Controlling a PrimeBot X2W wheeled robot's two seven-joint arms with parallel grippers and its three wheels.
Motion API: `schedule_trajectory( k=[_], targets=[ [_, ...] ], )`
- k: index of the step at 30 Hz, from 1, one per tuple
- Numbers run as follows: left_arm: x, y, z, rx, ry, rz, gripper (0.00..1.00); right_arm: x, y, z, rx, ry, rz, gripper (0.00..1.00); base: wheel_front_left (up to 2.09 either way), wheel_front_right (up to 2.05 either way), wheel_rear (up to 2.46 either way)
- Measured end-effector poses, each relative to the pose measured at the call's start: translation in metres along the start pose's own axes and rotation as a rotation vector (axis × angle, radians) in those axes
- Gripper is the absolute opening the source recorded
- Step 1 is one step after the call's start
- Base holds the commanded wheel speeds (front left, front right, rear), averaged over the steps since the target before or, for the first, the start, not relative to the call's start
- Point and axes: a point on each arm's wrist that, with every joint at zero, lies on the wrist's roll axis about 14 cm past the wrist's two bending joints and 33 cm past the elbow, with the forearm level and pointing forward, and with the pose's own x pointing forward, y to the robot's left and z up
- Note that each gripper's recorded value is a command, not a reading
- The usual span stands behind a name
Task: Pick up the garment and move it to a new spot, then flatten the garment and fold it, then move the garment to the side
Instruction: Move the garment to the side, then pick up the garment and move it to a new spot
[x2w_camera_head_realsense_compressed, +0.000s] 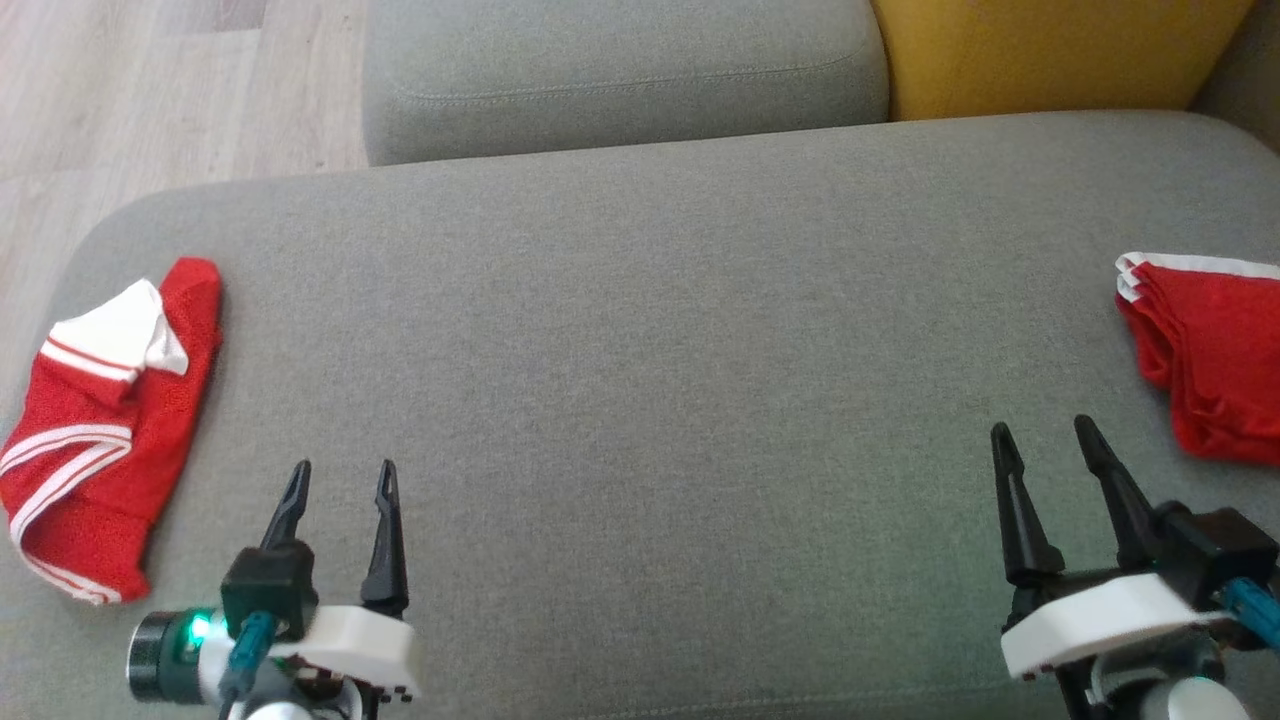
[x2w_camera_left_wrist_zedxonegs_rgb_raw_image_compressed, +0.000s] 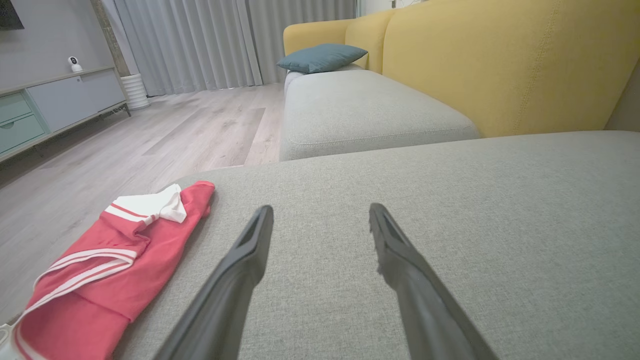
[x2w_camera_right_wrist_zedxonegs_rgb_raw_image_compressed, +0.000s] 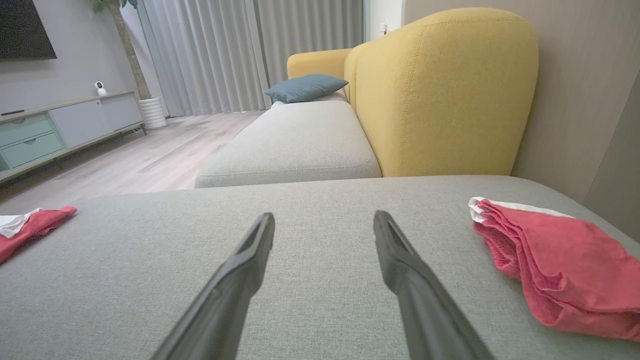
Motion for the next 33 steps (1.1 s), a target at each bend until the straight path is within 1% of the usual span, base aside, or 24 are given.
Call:
schedule_trajectory(
  k=[10,20,27,33],
  targets=[
    [-0.001,0.000,-0.002,0.002,0.011,0.002,1.00,0.001,0.001,-0.001,0.009,0.002,0.003,1.00,0.00,0.00,0.00],
    [-0.004,0.008,-0.001,0.005,0.009,0.026,1.00,0.006,0.006,-0.002,0.007,0.007,0.022,1.00,0.00,0.00,0.00],
    [-0.007,0.028,0.006,0.007,-0.014,0.093,1.00,0.019,0.028,-0.001,0.004,0.007,0.095,1.00,0.00,0.00,0.00],
    [-0.020,0.059,0.014,0.015,-0.044,0.194,1.00,0.036,0.066,0.002,0.002,0.001,0.213,1.00,0.00,0.00,0.00]
  ],
)
